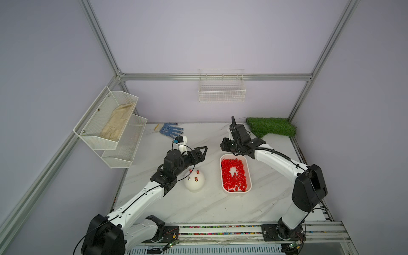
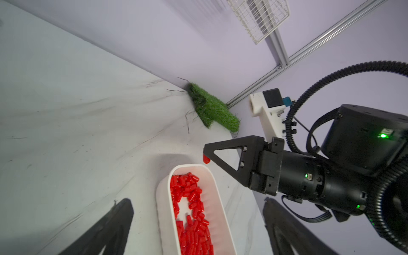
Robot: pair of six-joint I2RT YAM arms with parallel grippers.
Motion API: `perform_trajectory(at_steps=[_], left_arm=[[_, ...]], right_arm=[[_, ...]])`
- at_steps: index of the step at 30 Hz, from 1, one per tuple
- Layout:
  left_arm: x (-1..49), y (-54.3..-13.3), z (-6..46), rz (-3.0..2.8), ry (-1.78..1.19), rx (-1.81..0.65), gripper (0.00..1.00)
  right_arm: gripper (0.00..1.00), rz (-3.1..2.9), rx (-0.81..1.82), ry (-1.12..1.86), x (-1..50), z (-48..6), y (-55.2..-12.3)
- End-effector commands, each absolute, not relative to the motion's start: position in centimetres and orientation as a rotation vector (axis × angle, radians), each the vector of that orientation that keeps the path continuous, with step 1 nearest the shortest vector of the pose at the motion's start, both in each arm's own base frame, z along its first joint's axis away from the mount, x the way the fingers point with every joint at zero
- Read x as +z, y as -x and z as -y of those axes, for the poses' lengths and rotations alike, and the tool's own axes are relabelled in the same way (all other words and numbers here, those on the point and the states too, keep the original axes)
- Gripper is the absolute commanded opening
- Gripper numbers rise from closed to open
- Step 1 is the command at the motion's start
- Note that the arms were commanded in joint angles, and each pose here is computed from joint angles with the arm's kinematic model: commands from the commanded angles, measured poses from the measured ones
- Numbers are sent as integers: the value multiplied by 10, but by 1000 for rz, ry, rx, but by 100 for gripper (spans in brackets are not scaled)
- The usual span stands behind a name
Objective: Cover the protruding screws with screw protection sleeves
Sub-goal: Pick up the screw protection sleeve from the storage box.
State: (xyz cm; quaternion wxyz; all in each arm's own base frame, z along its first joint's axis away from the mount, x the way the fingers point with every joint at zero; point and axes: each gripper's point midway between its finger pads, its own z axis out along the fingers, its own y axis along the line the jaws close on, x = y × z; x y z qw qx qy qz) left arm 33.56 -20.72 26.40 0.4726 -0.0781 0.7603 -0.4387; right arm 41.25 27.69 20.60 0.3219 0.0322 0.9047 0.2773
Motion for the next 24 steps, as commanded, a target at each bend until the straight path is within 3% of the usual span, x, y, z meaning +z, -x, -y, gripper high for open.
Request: perform_trajectory(at_steps=[1,4,9,12,18,24], left_arm=[[299,-339,222,-1673,199,-1246,91],[298,-345,229,-1619,234,-1328,87],[303,-353,241,-1528,256,-1463,64],[303,-357,248,-1488,262,-1546,58],[311,-362,258,-1378,259,-1708,58],[307,-368,252,-1363,297,-1688,57]], right_arm=[[16,-2211,887,-153,258,-288,-428],[16,-2174,931,-191,266,-291,-432],[16,-2102,1017,-251,283,-294,-435],[16,-2068,1071,-256,293,-299,-436],[16,-2030,1150,-263,305,-306,-438],[16,-2010,1199,-265,309,-307,-432]])
